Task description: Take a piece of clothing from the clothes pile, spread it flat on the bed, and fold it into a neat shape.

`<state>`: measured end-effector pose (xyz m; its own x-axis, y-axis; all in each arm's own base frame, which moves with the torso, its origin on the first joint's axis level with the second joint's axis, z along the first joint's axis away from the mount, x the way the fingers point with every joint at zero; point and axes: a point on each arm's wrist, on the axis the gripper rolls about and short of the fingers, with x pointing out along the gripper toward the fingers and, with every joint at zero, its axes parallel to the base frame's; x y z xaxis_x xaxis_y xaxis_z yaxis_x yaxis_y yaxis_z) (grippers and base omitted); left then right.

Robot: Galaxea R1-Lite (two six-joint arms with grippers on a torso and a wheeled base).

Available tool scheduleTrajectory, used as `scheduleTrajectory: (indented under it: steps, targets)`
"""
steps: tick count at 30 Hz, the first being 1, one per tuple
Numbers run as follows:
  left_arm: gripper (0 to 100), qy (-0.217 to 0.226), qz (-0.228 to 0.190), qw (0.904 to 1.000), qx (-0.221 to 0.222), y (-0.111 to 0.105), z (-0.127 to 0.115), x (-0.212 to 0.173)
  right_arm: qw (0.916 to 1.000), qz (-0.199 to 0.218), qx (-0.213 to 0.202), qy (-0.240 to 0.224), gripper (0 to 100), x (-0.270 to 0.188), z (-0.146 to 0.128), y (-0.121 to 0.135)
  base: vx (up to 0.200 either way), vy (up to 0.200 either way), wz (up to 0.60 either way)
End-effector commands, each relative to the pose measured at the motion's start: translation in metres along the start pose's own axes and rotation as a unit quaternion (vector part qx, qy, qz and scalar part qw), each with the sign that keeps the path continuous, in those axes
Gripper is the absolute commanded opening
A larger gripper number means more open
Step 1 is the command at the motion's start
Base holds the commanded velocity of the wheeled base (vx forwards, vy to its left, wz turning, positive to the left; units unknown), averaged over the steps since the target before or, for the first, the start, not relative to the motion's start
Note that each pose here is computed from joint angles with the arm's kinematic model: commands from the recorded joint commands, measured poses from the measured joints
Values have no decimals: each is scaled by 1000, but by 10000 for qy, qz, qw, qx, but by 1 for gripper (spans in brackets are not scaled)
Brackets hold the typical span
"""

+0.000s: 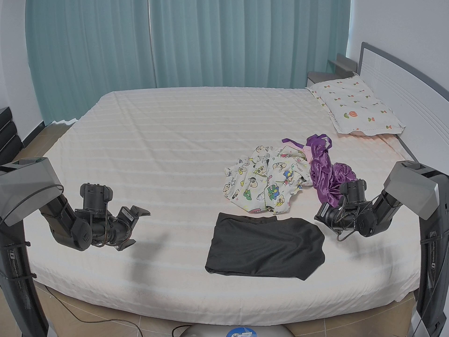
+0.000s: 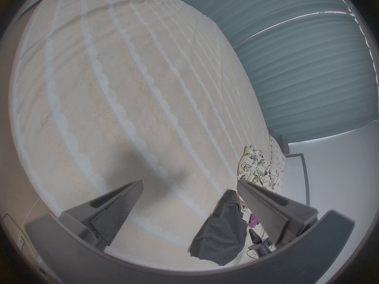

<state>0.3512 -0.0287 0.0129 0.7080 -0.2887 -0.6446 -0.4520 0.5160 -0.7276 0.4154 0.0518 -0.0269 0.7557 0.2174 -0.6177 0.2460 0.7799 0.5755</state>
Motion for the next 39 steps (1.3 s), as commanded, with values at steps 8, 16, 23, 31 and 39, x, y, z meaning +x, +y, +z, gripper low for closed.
scheduleTrajectory:
  steps: [8, 16, 23, 31, 39]
  targets:
    - [100, -1, -4, 10000, -1, 0, 0, 0, 9999, -36, -126, -35, 100, -9, 2, 2, 0, 0, 0]
    - [100, 2, 3, 10000, -3, 0, 0, 0, 9987, 51, -148, 483, 100, 2, -16, -1, 0, 0, 0]
    - [100, 2, 3, 10000, -3, 0, 0, 0, 9974, 51, -119, 713, 0, 4, -19, 3, 0, 0, 0]
    - [100, -1, -4, 10000, -1, 0, 0, 0, 9981, 48, 12, 611, 0, 1, -13, 4, 0, 0, 0]
    - [100, 2, 3, 10000, -3, 0, 0, 0, 9995, -74, 46, 294, 0, -7, -3, 6, 0, 0, 0]
